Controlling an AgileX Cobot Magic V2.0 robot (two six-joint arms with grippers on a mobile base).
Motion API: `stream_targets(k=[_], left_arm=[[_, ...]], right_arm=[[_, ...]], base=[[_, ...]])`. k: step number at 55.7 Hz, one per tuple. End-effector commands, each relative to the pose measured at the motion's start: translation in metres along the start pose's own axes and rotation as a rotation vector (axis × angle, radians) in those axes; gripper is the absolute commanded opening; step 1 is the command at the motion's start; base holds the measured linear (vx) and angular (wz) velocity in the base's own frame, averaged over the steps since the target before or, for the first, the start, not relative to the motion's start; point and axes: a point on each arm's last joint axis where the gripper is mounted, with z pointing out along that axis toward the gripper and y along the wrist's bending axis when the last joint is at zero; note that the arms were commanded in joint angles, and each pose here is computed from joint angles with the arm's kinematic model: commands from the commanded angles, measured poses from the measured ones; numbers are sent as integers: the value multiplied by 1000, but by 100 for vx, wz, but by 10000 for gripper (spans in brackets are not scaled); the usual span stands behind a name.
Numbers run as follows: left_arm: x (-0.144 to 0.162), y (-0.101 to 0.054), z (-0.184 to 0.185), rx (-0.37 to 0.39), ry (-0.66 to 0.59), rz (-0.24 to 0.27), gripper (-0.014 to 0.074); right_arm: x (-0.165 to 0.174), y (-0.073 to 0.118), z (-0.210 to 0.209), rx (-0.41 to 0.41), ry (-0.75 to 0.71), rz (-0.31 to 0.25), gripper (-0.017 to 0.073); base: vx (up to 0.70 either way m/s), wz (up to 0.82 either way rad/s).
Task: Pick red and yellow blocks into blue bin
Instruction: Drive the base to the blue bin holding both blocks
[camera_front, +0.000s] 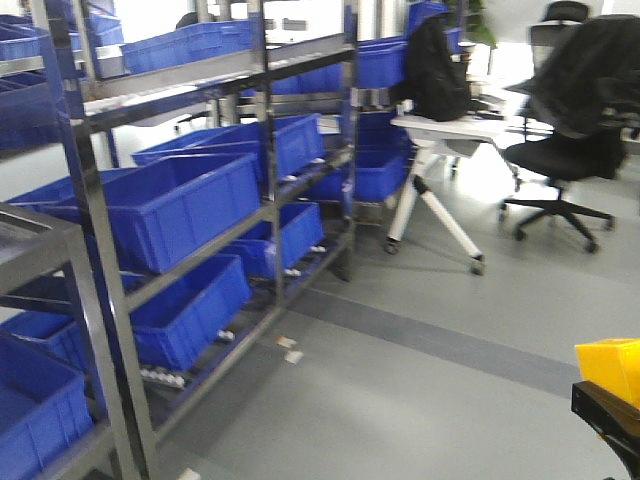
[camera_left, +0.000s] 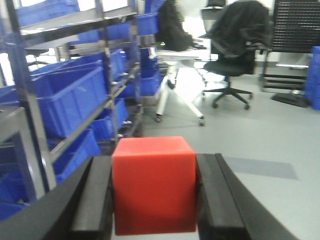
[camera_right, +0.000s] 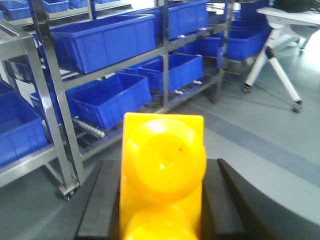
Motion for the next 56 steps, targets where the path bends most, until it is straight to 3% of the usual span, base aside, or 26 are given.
stream_targets(k=[1,27,56], left_arm=[[-15,1,0,-11,-98,-19,2],[-15,1,0,-11,-98,-19,2],[-16,1,-1,-11,-99,-19,2]], right_arm=[[-18,0,-5,5,-120,-5,-10],[-18,0,-5,5,-120,-5,-10],[-18,0,-5,5,-120,-5,-10]], base=[[58,34],[54,48],[39,84]])
